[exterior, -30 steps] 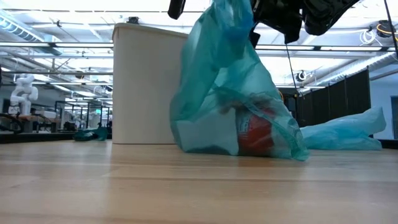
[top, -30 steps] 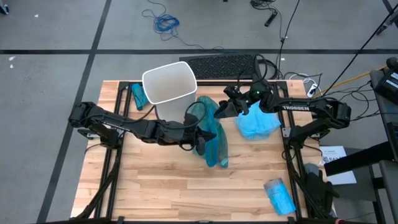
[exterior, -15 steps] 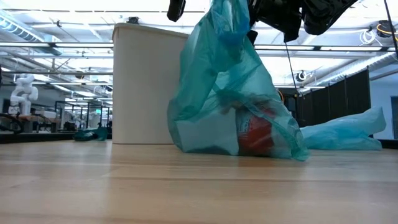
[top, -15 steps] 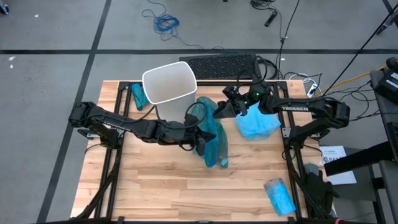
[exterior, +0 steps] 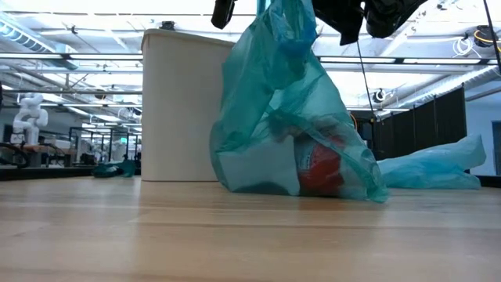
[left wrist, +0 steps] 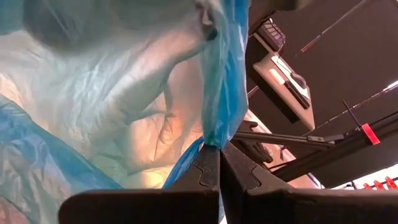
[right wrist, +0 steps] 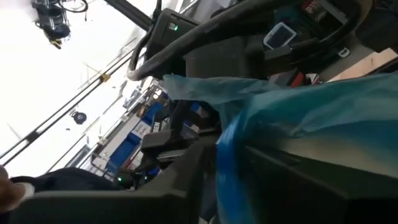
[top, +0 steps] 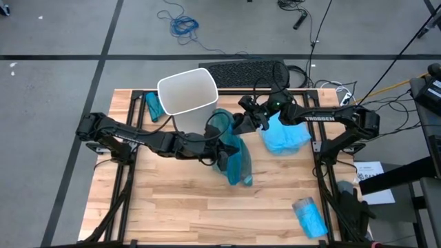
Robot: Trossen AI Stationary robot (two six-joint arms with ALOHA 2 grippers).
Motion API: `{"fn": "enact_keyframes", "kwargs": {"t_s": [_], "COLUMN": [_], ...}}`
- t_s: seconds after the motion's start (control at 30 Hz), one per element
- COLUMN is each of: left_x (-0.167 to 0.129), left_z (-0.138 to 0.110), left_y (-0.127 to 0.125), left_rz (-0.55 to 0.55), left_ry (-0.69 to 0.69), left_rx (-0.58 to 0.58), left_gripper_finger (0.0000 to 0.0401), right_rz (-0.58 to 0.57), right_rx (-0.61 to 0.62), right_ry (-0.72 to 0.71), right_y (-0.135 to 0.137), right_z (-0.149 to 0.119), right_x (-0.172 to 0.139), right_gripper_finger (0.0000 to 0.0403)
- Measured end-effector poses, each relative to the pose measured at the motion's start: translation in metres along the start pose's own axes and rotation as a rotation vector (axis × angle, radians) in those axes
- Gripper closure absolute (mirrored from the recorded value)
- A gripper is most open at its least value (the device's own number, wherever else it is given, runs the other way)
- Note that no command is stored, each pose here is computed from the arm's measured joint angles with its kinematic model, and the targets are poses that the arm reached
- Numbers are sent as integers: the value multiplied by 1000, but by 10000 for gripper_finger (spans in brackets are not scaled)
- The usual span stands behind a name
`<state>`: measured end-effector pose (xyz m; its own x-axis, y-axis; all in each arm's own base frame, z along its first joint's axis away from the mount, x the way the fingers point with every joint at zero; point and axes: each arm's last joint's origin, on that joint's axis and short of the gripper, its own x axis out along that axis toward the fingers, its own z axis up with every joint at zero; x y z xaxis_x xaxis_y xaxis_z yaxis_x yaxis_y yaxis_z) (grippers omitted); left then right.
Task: Place trash/remove bag and relplace
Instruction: Close the blue trash bag
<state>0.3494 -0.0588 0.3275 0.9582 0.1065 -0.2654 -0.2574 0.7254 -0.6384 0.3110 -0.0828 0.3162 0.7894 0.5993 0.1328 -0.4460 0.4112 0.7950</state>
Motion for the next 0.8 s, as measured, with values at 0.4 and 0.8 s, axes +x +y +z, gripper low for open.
{"fn": "enact_keyframes", "kwargs": {"t_s": [0.4, 0.8], "left_x": [0, -1], "left_z": [1, 2], "left_y": [0, -2], "left_rz": [10, -10], "left_ry": [-13, -18], "left_rx": [1, 20], "left_gripper_finger": [401, 401], "right_rz": [49, -46], "right_rx": [-20, 27], "right_ry": [67, 138], "right_y": [7, 3], "right_z": [9, 5], "right_x": [-18, -35], "right_gripper_finger": [402, 403]}}
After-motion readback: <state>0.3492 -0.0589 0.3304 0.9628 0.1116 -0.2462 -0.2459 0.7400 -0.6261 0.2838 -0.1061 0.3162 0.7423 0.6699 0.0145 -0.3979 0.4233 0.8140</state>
